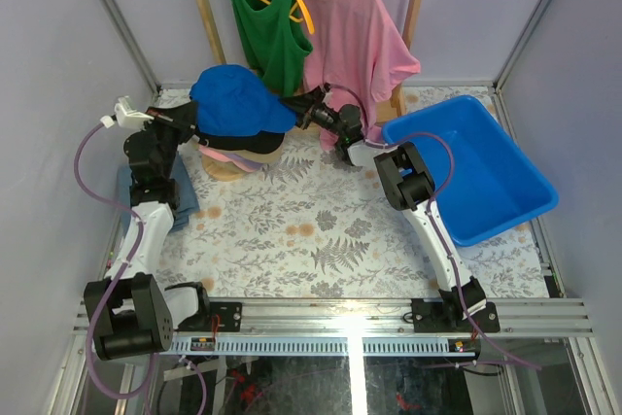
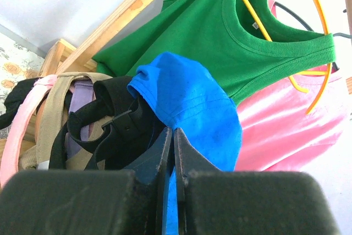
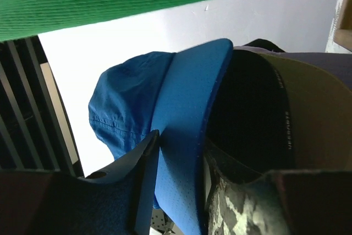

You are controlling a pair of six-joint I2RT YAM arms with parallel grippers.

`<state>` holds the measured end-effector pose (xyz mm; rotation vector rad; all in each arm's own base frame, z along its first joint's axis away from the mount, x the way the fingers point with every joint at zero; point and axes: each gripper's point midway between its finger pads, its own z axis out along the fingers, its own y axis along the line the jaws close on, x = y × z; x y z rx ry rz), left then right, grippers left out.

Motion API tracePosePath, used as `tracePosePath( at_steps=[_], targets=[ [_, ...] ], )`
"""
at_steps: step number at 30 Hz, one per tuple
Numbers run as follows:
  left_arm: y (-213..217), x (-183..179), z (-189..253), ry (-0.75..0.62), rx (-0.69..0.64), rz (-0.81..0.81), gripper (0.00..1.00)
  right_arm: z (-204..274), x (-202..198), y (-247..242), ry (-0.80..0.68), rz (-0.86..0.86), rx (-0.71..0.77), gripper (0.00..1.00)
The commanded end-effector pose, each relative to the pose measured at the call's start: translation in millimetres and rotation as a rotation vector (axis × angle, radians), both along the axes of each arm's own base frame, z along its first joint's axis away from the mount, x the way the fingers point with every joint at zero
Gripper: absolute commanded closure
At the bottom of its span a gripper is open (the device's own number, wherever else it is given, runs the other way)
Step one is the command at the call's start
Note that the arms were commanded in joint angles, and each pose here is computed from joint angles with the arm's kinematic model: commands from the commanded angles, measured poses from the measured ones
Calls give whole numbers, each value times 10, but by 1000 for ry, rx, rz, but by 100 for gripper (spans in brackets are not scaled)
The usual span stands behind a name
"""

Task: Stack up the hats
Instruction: Stack the hat on the hat.

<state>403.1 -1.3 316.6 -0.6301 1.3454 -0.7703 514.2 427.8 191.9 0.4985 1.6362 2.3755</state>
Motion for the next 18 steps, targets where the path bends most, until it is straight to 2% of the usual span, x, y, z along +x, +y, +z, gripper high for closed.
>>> tracePosePath(
  at_steps=[1, 9, 18],
  targets=[
    [29, -28, 53, -24, 16, 24, 100, 296, -59, -35, -89, -2, -1, 66],
    [55, -41, -33, 0, 13, 40, 100, 172, -97, -4, -79, -1, -39, 77],
    [141, -14, -164, 69, -12, 87, 100, 71, -169, 21, -74, -8, -84, 82]
  ],
)
